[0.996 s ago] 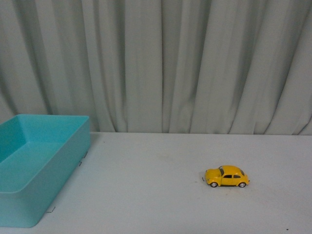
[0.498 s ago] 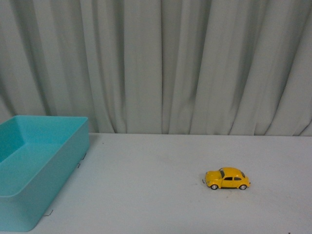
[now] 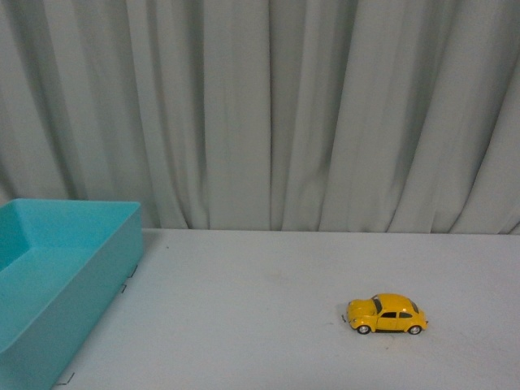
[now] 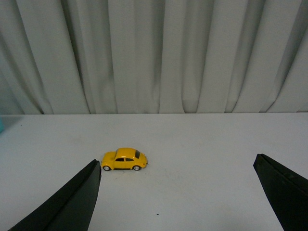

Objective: Wind up and store yellow beetle toy

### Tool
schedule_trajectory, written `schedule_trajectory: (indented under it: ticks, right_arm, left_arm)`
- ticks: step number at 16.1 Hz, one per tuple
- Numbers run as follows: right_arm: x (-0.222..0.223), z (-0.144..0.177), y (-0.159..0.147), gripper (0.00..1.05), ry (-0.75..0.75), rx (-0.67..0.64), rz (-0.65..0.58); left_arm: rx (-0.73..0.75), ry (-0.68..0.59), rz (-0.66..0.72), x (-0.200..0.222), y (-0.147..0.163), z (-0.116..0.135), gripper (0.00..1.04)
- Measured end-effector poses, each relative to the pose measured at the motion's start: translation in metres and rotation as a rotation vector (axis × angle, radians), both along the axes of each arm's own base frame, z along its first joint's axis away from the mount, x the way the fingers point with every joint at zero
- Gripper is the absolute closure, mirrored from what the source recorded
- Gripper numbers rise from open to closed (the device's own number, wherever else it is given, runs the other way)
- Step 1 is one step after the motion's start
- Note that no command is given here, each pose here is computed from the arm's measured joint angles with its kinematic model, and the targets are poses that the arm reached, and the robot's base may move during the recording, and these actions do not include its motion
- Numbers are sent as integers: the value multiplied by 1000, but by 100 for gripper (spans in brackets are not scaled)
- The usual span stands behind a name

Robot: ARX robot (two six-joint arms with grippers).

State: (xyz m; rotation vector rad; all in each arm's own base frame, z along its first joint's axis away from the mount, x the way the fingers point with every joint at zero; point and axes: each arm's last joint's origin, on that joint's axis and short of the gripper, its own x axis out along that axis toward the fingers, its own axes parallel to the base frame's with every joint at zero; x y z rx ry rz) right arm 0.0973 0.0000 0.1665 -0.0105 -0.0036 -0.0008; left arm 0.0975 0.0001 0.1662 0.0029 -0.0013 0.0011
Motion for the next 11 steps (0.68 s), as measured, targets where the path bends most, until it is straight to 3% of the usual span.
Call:
schedule_trajectory:
  ticks: [11]
  right_arm:
    - [0,0,0,7,0,0,0]
  left_arm:
    - [0,0,0,0,0,0,7]
